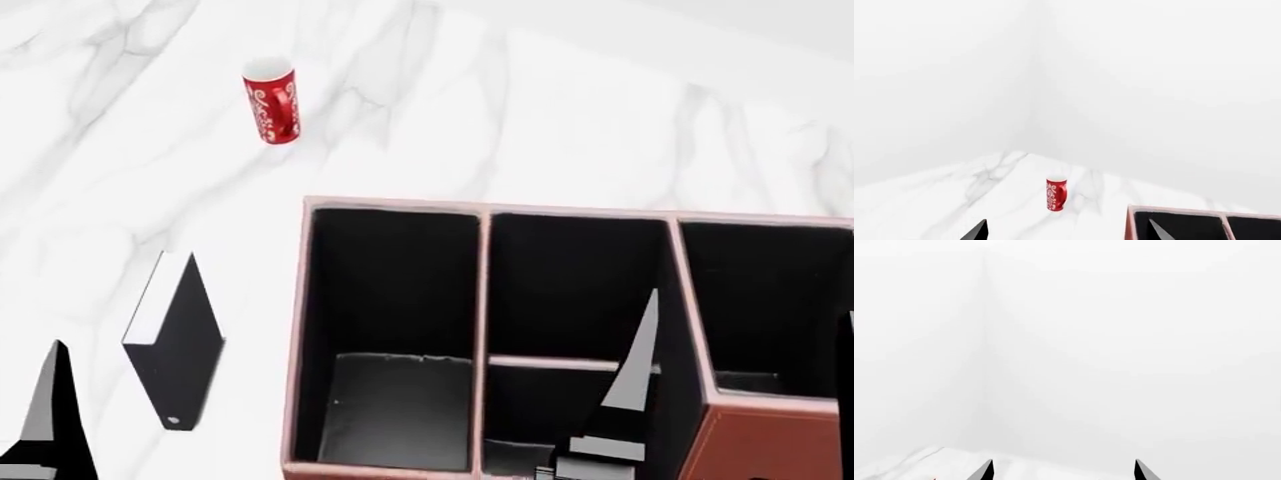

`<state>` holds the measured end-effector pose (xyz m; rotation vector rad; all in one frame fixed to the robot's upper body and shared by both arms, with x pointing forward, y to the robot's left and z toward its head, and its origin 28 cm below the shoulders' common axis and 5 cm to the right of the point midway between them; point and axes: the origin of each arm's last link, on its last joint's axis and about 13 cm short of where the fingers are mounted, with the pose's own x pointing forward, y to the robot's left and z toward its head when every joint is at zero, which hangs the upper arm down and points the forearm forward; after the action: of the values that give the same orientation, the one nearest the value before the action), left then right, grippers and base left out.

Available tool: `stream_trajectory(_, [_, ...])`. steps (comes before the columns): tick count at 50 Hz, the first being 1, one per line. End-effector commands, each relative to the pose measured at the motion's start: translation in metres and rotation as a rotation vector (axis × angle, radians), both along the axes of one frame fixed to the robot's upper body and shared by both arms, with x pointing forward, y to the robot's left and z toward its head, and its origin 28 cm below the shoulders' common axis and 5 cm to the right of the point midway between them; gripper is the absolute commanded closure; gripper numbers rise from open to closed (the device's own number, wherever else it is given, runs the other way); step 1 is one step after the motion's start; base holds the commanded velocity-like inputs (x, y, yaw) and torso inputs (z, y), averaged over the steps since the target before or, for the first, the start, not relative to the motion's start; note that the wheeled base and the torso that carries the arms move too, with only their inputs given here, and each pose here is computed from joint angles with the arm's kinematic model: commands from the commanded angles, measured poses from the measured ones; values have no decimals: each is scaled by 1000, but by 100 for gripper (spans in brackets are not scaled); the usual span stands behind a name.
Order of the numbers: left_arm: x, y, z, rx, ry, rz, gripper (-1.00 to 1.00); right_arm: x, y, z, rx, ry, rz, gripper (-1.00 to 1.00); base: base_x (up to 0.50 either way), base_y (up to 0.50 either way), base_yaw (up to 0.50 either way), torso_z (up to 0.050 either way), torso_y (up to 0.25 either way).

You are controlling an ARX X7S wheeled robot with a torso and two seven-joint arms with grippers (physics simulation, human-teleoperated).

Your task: Pick up the book and place it in the left compartment of the caddy.

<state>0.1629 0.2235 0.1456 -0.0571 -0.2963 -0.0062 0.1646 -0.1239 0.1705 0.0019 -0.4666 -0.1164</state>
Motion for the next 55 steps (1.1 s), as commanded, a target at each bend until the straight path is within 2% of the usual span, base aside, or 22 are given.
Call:
stream_trajectory(1, [0, -1, 0, 5, 5, -6, -100, 0, 0, 0, -1, 1, 0, -100, 0, 0, 0, 49, -102])
stream_trajectory(10, [2, -2, -2, 1, 26, -29, -100, -1, -1, 1, -2, -2, -2, -100, 0, 0, 0, 48, -102])
stream_trajectory(16, [13, -1, -4, 6, 90, -50, -100, 0, 0, 0, -4, 1, -1, -100, 0, 0, 0, 0, 0])
stream_trajectory(22, [42, 1, -1, 34, 117, -69, -100, 0, 0, 1, -7, 0, 0, -100, 0, 0, 0, 0, 0])
stream_trajectory(28, [62, 0, 2, 39, 138, -69, -100, -1, -1, 1, -4, -1, -4, -100, 0, 0, 0, 0, 0])
stream_trajectory(38, [101, -1, 6, 68, 235, -76, -100, -1, -1, 1, -5, 0, -4, -100, 0, 0, 0, 0, 0])
stream_trajectory(47, [126, 2, 6, 25, 322, -71, -100, 0, -1, 0, -5, 9, -8, -100, 0, 0, 0, 0, 0])
stream_trajectory(48, [129, 3, 6, 25, 330, -68, -100, 0, -1, 0, -5, 10, -9, -100, 0, 0, 0, 0, 0])
stream_trajectory(49, [134, 4, 4, 60, 375, -54, -100, 0, -1, 0, -5, 11, -8, -100, 0, 0, 0, 0, 0])
stream_trajectory(55, [149, 4, 7, 52, 411, -47, -100, 0, -1, 0, -13, 15, -9, -100, 0, 0, 0, 0, 0])
